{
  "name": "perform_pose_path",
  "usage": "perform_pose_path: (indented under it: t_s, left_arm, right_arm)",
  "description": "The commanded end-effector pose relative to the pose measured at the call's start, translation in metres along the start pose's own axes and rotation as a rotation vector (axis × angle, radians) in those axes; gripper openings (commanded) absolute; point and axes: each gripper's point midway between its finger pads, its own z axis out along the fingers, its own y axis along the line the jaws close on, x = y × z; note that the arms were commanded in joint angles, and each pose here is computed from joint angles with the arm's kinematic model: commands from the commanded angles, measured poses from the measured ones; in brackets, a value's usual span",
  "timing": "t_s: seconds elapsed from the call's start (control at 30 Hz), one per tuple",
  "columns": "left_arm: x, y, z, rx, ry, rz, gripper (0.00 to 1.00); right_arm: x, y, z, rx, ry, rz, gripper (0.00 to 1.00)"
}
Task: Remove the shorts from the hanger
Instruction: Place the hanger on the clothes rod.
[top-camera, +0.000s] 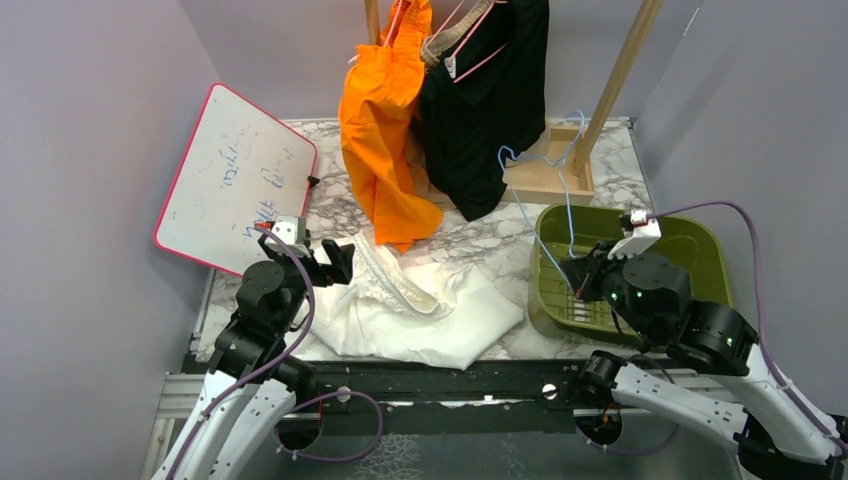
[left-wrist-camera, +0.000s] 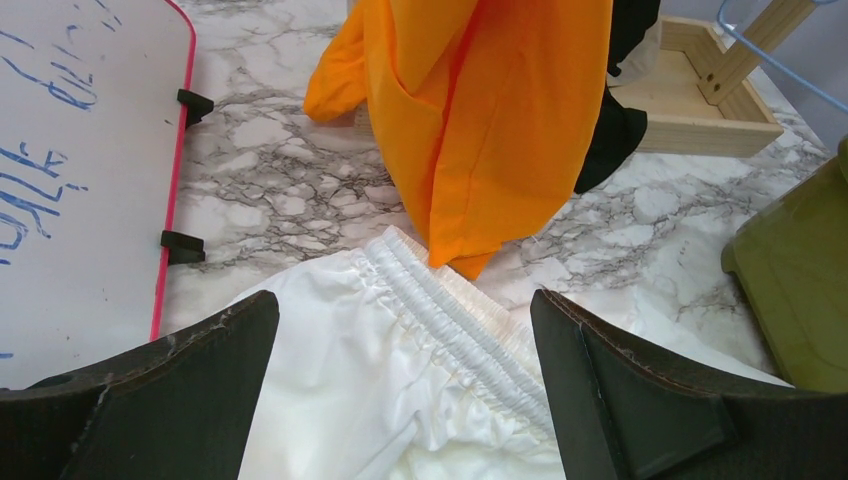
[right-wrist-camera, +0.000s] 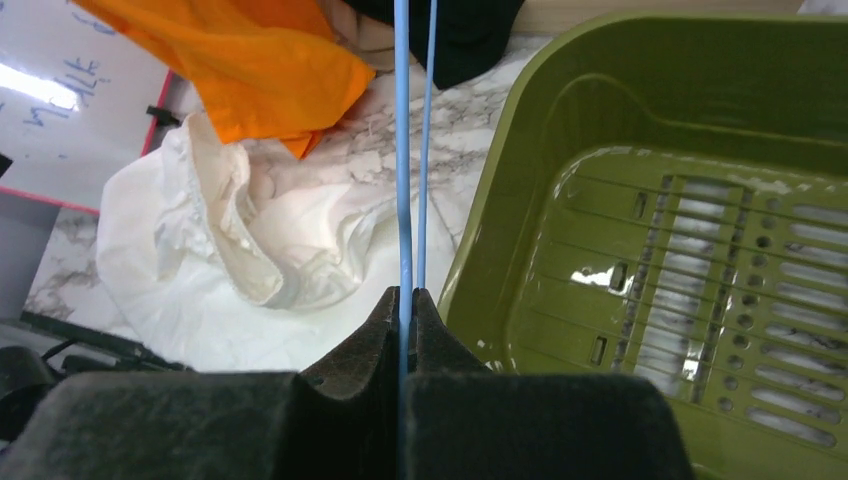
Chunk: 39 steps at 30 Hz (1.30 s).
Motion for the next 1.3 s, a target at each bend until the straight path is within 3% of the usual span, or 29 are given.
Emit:
perform_pose_path:
  t_s: [0.0,0.2,0.47,0.63,0.9,1.27]
  left_arm:
    - [-0.008,0.002,-0.002,-0.02,-0.013,-0.012,0.99]
    - [-0.004,0.002,0.001,-0.02,0.005,-0.009,0.99]
    - [-0.004,0.001,0.001,-0.016,0.009,-0.01,0.99]
    - [-0.004,0.002,0.002,-0.021,0.008,-0.007,0.99]
    - [-0.006,0.008,-0.001,-0.055,-0.003,-0.015,0.99]
    - [-0.004,0.004,0.001,-0.031,0.009,-0.014,0.99]
  right_arm:
    - [-0.037,-0.006,0.019,0.112,-0.177,-0.034,0.01]
    - [-0.08,-0.015,0.048,0.336,-0.362,-0.152,0.01]
    - [-0.125,0.013,0.08,0.393,-0.51,-0.362,0.01]
    - [-0.136,0.0,0.118,0.388,-0.401,-0.34,0.01]
    - [-0.176,-0.006,0.112,0.372,-0.452,-0.275,0.01]
    - [-0.205,-0.028,0.129,0.382,-0.358,-0.286,0.01]
